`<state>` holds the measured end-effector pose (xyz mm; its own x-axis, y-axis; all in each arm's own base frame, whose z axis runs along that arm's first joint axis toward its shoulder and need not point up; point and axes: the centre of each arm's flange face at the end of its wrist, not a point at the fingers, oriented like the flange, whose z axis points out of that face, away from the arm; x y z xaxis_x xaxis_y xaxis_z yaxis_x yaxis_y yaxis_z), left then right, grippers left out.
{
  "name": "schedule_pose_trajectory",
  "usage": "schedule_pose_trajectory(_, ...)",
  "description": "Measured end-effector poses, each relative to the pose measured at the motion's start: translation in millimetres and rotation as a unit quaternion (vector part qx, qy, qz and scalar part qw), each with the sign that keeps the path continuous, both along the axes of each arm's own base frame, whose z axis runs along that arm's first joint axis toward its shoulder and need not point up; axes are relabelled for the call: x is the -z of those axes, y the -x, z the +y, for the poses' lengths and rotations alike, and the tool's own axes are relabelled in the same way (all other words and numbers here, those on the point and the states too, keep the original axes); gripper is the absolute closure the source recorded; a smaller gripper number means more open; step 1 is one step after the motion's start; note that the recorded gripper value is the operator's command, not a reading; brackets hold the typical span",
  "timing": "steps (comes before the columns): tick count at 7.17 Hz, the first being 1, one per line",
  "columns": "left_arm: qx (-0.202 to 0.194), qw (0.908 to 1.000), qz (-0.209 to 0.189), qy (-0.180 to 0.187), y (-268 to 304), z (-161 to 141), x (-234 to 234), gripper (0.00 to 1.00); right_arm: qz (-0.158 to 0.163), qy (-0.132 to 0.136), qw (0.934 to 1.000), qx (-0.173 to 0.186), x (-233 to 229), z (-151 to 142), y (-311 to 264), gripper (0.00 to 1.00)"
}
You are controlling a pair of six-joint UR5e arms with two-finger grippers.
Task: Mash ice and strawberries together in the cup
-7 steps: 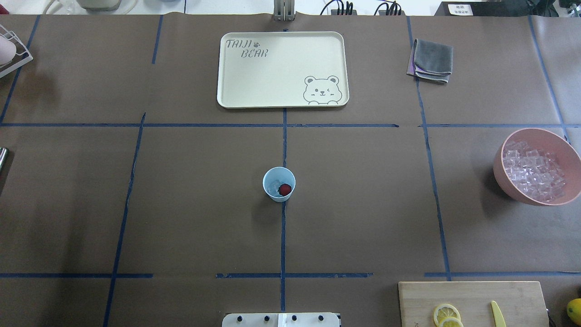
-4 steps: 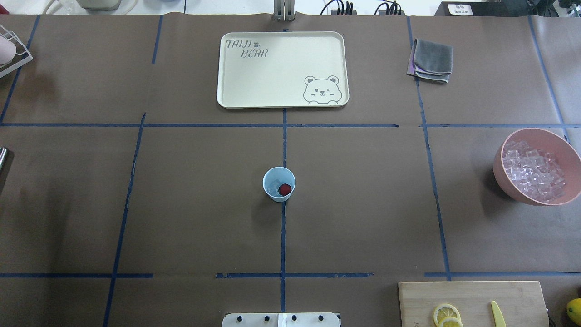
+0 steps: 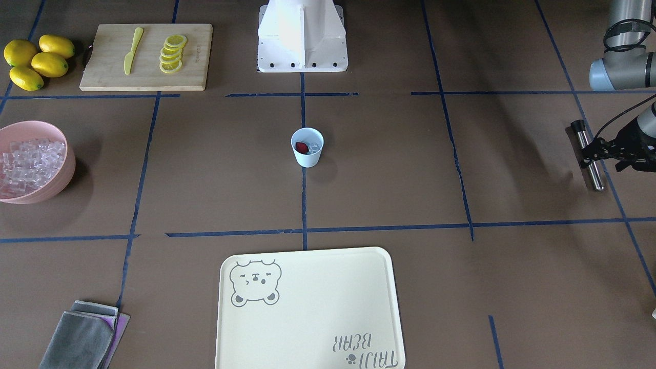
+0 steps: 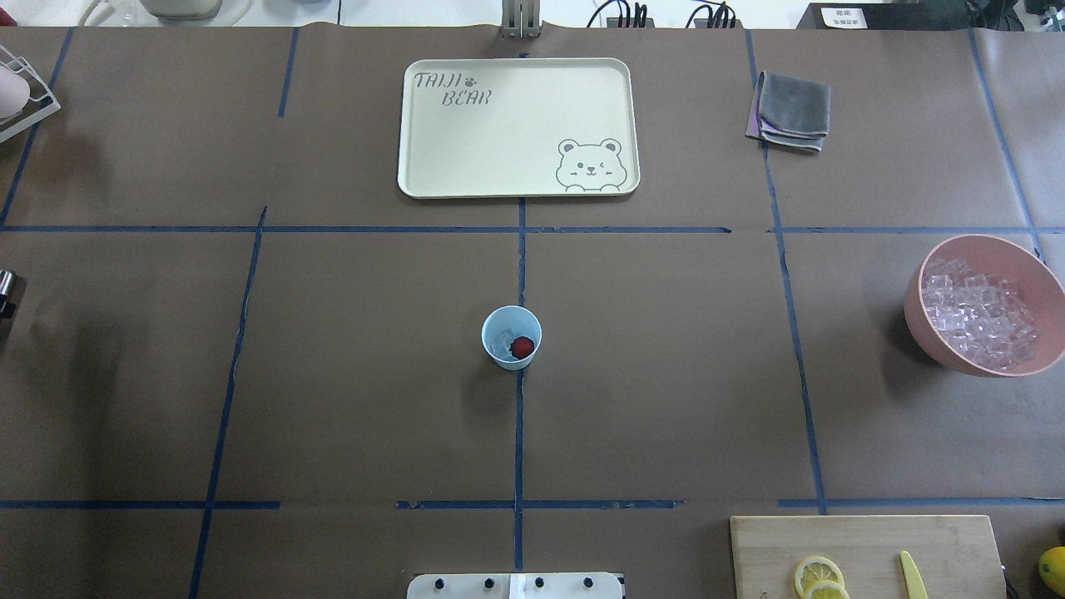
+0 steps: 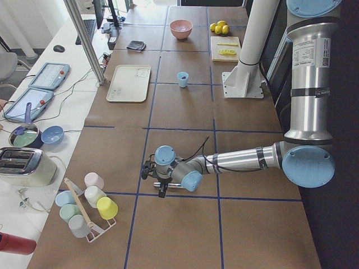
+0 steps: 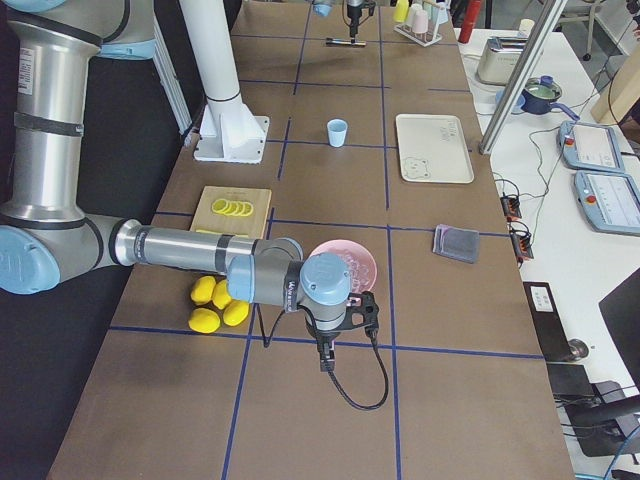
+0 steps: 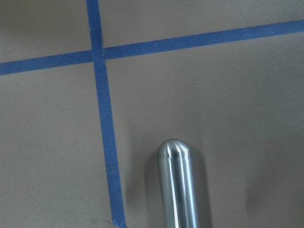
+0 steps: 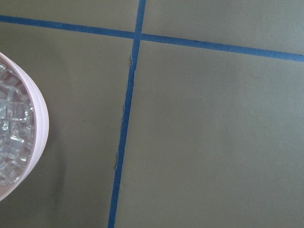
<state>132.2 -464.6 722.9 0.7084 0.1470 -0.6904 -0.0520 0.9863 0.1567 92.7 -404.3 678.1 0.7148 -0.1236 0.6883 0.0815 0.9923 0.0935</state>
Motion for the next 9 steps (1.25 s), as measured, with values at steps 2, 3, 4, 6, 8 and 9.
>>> schedule_pose_trajectory(2, -0.004, 1.0000, 0.000, 0.000, -3.7, 0.6, -0.3, 0.91, 0.000, 0.001, 1.0000, 0.000, -0.7, 1.0, 0.0, 0.00)
schedule_pose_trajectory(3, -0.005, 1.0000, 0.000, -0.001, -4.0, 0.7, -0.4, 0.95, 0.000, 0.001, 1.0000, 0.001, -0.9, 1.3, 0.0, 0.00)
schedule_pose_trajectory(4, -0.005, 1.0000, 0.000, -0.001, -4.2, 0.7, -0.4, 1.00, 0.000, 0.001, 1.0000, 0.000, -0.9, 1.5, 0.1, 0.00)
schedule_pose_trajectory(6, -0.007, 1.0000, 0.001, -0.005, -4.7, 0.0, 2.8, 1.00, 0.000, 0.000, 1.0000, 0.000, -0.1, 1.4, 0.1, 0.00)
schedule_pose_trajectory(8, -0.009, 0.9994, 0.013, -0.031, -8.3, -7.2, 31.3, 1.00, 0.000, 0.000, 1.0000, -0.001, 1.3, 1.1, 0.1, 0.00)
schedule_pose_trajectory(9, -0.009, 0.9978, 0.026, -0.061, -11.7, -14.5, 64.3, 0.99, 0.000, -0.001, 1.0000, -0.001, 2.4, 0.9, 0.1, 0.01)
